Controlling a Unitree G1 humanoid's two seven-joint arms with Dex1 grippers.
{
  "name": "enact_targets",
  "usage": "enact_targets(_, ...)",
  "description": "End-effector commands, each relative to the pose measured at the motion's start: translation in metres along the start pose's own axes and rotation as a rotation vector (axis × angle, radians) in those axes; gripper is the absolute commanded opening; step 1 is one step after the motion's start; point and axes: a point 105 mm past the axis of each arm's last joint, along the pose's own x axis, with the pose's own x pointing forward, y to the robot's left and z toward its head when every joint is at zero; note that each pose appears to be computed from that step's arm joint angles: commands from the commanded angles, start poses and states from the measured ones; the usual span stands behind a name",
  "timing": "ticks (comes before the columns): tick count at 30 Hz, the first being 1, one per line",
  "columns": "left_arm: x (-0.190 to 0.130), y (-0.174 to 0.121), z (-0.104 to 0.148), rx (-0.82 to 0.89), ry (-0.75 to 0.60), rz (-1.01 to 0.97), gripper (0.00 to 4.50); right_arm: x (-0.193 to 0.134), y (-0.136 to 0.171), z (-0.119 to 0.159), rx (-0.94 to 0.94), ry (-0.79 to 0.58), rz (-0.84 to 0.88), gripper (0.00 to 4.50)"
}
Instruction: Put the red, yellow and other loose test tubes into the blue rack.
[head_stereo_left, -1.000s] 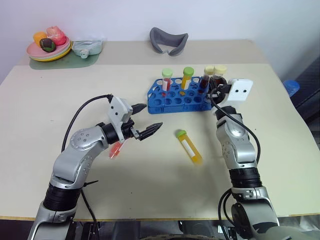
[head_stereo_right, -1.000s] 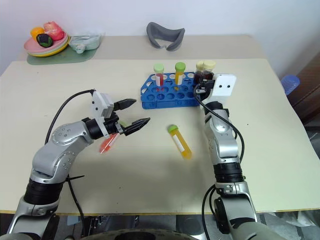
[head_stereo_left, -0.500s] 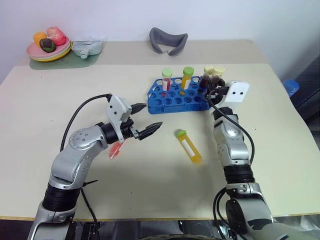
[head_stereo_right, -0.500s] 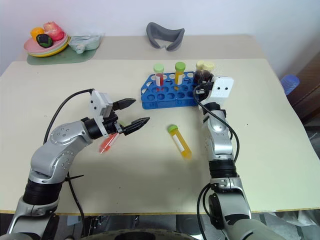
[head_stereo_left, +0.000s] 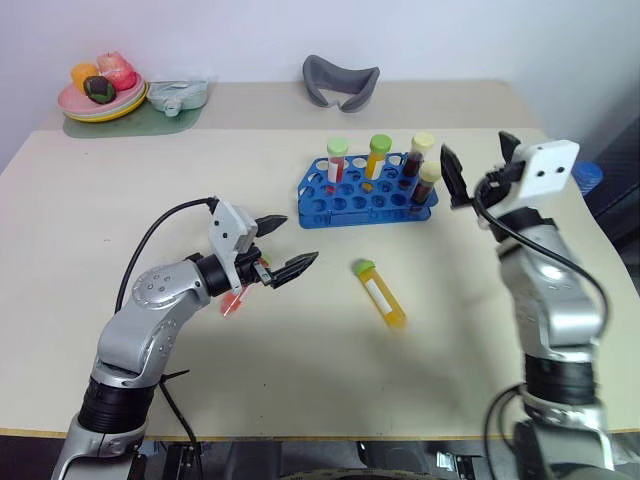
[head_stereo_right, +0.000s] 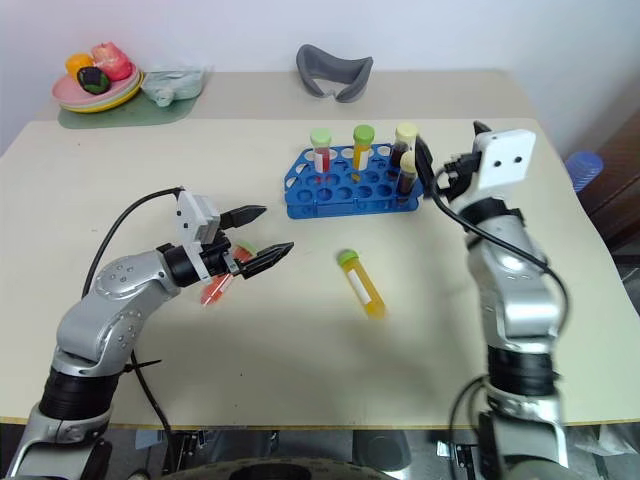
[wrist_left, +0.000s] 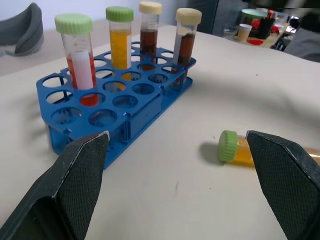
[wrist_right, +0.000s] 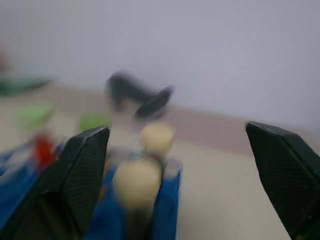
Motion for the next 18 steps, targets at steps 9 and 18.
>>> enact_targets(9,0.002,-0.003,-0.003,0.055,0.029,-0.11,4.5,-0.05,0.103,-0.014,0.126,0.528,0.503,4.43)
enact_targets(18,0.004,-0.012,-0.006,0.037,0.04,-0.152,4.5,-0.045,0.131,-0.04,0.185,0.869,0.409,4.43)
